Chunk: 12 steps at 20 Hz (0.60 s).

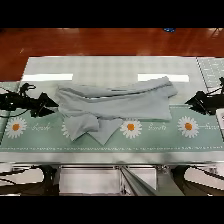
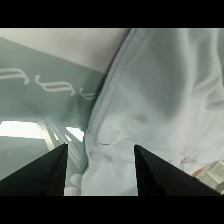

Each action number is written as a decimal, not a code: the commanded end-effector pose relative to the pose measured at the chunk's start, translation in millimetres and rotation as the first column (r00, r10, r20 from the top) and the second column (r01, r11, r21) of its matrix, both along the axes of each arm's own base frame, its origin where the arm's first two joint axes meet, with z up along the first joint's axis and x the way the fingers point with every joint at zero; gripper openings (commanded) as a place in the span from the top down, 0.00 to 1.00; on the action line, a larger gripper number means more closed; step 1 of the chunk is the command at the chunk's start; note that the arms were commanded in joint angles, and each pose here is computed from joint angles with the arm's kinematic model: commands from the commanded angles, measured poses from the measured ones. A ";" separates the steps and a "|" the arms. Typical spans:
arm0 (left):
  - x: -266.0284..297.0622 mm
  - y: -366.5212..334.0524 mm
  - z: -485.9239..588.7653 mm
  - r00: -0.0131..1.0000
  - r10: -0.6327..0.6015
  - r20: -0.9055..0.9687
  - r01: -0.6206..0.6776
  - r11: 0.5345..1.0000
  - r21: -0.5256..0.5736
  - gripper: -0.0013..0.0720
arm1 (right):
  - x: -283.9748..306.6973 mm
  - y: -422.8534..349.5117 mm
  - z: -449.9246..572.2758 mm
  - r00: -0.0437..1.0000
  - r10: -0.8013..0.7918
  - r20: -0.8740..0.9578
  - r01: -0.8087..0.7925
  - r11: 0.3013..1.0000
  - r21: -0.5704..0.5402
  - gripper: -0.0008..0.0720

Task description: Fold the shirts.

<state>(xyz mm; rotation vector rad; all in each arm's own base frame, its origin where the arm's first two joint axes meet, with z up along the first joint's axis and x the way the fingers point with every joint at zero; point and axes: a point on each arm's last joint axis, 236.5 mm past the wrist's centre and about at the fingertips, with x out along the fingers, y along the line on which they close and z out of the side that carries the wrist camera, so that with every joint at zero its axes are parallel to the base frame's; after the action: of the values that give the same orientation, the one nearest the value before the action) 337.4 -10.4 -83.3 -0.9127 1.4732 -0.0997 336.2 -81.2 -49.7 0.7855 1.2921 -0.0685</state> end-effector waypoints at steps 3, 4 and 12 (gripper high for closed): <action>-5.1 -29.4 -21.5 0.997 -0.062 -0.049 0.061 0.998 -0.019 0.29 | -5.8 7.4 -3.3 1.000 -0.013 0.002 0.013 1.000 0.028 0.43; -3.7 -32.4 -24.0 0.996 -0.070 -0.050 0.069 0.997 -0.017 0.29 | -5.9 7.5 -3.3 1.000 -0.013 0.001 0.013 1.000 0.029 0.43; 15.9 -36.0 -9.3 0.994 -0.108 0.008 0.108 0.994 -0.022 0.95 | -24.0 7.5 -16.0 0.998 0.016 -0.060 -0.016 1.000 0.011 0.43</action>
<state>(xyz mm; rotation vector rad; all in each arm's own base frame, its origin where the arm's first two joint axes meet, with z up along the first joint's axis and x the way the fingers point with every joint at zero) 347.4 -43.5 -101.6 -0.8585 1.5242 -0.1662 323.8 -74.6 -58.1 0.8032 1.3138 -0.0673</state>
